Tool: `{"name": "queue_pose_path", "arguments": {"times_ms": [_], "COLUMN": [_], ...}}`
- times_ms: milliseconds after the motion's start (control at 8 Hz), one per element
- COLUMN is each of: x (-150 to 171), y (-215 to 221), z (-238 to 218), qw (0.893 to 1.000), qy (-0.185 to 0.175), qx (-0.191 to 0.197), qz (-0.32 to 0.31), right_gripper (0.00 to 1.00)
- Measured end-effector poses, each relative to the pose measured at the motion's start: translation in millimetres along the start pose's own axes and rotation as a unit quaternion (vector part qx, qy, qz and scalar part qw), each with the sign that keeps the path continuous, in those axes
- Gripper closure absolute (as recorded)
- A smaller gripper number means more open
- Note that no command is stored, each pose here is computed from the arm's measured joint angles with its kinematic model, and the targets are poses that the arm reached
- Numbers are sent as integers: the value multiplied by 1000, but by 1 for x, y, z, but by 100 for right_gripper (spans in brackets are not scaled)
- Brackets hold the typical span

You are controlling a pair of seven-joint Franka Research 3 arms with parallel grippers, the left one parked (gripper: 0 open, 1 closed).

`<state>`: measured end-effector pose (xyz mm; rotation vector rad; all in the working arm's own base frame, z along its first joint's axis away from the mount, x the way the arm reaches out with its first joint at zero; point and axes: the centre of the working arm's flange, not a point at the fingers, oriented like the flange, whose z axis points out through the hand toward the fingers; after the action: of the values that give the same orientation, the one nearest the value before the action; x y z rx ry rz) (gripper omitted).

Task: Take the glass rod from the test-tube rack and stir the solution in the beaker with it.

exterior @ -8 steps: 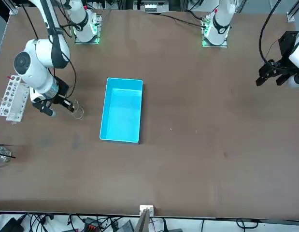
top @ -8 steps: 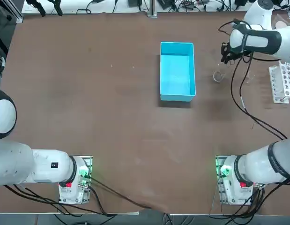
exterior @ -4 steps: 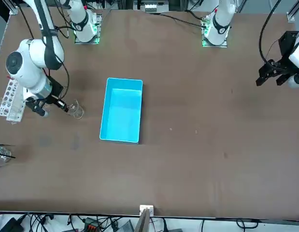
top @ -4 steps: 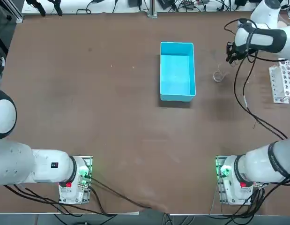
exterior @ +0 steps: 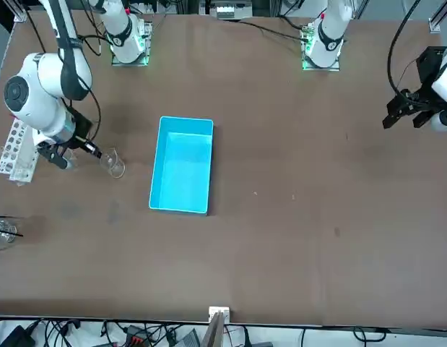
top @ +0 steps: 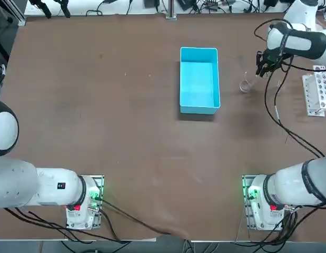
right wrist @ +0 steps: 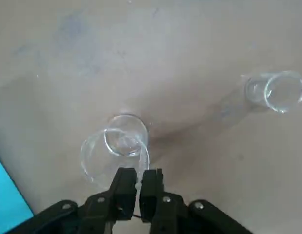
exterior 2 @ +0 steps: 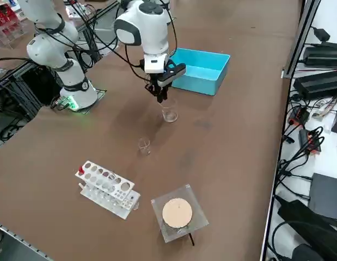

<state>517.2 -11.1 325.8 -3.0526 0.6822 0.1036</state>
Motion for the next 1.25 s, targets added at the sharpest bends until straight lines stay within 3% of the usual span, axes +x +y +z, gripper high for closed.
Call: {"name": "queue_pose_path", "arguments": {"times_ms": [750,1250], "x": [-16,1], "y": [-48,-45], "z": [11,10], "qw": [1000,998], "qy": [18,50], "qx": [6,22], "qz": [24,41], "right_gripper": [91,92]}}
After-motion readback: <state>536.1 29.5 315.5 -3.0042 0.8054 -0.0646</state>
